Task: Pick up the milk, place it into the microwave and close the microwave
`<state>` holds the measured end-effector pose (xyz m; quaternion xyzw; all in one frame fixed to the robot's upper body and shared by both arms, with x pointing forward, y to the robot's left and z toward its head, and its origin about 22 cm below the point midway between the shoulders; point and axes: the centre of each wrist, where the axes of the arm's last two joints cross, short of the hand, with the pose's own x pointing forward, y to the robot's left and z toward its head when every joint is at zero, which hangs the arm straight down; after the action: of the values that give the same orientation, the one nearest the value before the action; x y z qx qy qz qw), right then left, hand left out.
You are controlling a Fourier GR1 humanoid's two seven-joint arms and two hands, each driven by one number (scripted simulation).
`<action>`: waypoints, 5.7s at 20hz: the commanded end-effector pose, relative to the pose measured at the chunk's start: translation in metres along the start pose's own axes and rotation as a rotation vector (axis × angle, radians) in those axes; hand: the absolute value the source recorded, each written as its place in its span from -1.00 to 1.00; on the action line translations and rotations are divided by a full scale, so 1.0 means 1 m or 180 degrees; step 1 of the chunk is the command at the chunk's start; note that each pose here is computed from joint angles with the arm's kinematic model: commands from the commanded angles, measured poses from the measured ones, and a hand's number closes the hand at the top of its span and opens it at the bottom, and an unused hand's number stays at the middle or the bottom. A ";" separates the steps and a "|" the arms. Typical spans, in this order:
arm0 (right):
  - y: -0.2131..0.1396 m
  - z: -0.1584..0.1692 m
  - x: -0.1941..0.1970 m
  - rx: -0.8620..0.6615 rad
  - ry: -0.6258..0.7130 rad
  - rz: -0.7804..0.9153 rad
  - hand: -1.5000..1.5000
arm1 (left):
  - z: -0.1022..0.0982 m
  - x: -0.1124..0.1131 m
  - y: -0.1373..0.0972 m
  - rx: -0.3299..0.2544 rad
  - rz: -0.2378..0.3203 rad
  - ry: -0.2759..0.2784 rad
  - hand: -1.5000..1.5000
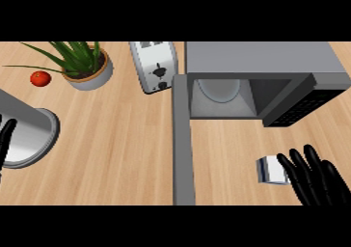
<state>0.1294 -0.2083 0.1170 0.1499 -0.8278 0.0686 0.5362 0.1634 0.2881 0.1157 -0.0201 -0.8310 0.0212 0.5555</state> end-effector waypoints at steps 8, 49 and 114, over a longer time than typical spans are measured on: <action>-0.020 0.008 -0.030 -0.0426 0.0231 0.0205 -1.00 | 0.035 -0.003 0.008 -0.0016 0.0033 -0.0007 -1.00; -0.139 0.056 -0.211 -0.0694 0.0555 0.0640 -1.00 | 0.056 0.018 0.012 -0.0073 0.0022 0.0005 -1.00; -0.068 -0.138 -0.152 -0.0780 0.0109 0.1004 1.00 | 0.070 0.008 0.046 -0.0057 0.0188 0.0124 -1.00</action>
<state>0.2976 -0.2140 0.0145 -0.0294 -0.8417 0.0449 0.5373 0.1060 0.3315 0.0869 -0.0472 -0.8207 0.0324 0.5685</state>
